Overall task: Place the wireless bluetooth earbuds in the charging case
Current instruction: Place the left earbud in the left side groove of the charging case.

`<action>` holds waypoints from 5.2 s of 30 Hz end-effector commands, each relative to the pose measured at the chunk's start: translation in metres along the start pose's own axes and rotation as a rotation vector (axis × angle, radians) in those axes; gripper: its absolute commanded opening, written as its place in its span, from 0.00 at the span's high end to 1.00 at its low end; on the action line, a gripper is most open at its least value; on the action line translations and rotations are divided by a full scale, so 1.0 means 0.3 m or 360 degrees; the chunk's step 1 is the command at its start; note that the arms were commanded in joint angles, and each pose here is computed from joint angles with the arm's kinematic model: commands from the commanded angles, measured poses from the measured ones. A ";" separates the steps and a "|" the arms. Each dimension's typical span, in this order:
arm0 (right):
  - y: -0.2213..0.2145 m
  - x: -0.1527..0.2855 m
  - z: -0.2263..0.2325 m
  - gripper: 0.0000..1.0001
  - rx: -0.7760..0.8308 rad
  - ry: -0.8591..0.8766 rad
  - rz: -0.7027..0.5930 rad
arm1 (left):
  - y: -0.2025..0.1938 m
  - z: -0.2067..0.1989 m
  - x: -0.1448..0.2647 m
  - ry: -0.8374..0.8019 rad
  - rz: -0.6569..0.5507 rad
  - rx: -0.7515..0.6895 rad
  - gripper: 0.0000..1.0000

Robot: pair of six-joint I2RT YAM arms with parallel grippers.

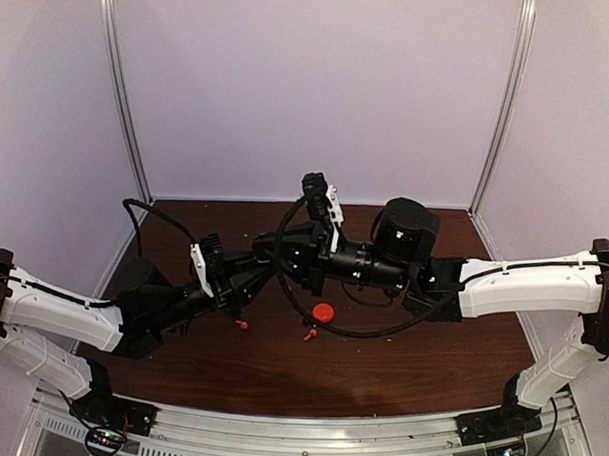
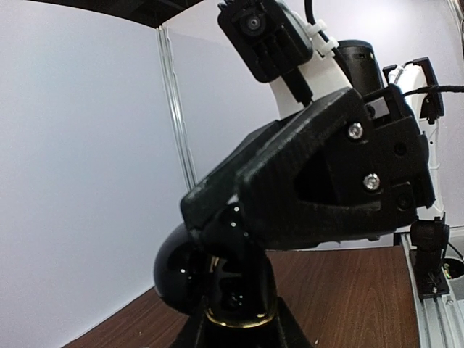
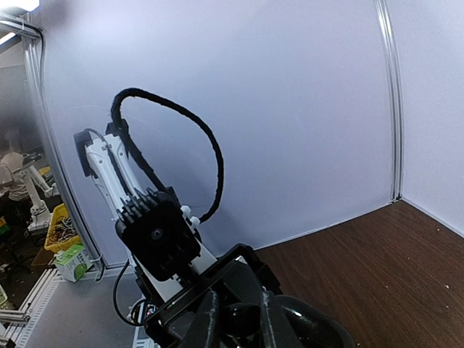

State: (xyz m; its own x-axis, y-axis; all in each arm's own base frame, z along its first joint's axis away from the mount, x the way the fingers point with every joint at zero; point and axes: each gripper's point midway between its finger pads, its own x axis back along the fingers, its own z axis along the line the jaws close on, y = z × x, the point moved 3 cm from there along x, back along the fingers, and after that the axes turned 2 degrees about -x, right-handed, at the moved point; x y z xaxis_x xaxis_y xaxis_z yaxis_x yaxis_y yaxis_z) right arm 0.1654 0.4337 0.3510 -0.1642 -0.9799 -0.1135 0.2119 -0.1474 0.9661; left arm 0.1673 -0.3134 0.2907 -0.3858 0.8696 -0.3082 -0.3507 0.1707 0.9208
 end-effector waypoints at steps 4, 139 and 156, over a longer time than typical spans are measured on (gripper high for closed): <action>0.024 0.017 -0.021 0.88 0.0009 -0.0097 -0.0130 | 0.053 0.006 0.007 0.0028 -0.0111 -0.0035 1.00; 0.035 0.023 -0.049 0.90 0.0081 -0.0087 -0.0283 | 0.087 -0.028 -0.005 -0.0110 -0.0139 0.0058 1.00; 0.020 0.041 -0.024 0.90 0.0083 -0.0014 -0.0267 | 0.086 0.000 -0.004 -0.0090 -0.0157 0.0130 1.00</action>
State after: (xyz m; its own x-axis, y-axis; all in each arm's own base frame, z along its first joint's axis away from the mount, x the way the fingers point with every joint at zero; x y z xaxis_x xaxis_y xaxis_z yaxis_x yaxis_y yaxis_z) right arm 0.1732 0.4252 0.3492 -0.2109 -0.9438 -0.2546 0.1445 -0.2877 0.9468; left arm 0.1610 -0.3121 0.2896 -0.3359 0.8941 -0.2961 -0.2758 0.2072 0.9386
